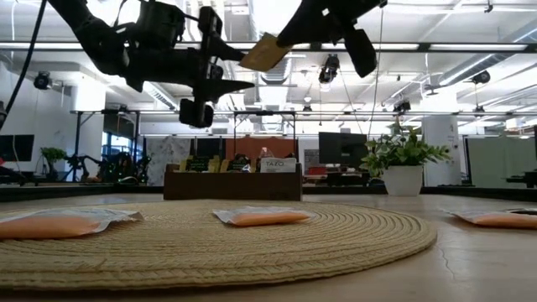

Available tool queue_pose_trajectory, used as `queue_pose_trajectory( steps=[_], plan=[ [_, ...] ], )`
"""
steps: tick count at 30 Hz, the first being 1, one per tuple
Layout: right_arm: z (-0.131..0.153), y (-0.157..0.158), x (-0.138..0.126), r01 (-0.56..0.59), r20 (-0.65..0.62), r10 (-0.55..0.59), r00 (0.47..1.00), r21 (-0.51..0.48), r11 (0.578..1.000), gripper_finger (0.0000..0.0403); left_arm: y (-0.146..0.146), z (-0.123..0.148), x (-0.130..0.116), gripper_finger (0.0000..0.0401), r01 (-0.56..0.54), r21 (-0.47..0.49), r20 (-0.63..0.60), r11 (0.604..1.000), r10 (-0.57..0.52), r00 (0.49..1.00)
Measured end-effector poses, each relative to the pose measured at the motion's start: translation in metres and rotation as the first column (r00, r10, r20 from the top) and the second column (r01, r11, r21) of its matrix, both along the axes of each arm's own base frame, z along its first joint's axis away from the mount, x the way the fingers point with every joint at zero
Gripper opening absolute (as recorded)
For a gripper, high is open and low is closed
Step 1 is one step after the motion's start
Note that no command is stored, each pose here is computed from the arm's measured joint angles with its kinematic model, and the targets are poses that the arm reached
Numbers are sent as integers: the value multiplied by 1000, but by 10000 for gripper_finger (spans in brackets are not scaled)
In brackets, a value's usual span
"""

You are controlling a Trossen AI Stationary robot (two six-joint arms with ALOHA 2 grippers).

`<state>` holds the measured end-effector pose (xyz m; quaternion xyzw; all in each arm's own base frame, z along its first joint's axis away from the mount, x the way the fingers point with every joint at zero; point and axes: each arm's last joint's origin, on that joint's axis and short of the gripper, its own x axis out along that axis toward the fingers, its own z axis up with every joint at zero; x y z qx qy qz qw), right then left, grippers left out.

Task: Pick & Place Tea
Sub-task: Put the yellow tea bag into the middle section of the wooden organizer

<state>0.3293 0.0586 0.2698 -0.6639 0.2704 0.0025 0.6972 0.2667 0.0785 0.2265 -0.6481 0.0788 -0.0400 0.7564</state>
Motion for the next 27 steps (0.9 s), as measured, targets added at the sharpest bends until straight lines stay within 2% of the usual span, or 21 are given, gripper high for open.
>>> queue_pose_trajectory(
  steps=[9,19,27],
  plan=[
    [3,1,3,0,9,0,1000,0,1000,8,-1,-4,-2,171,20,6,-9,1000,-20,1000],
    [0,-12,4,26,5,-26,1000,9,1000,8,-14,7,6,171,117,53,29,992,-118,993],
    [-1,-13,5,29,5,-29,1000,10,1000,8,-19,3,9,170,138,55,13,989,-139,990]
  ],
)
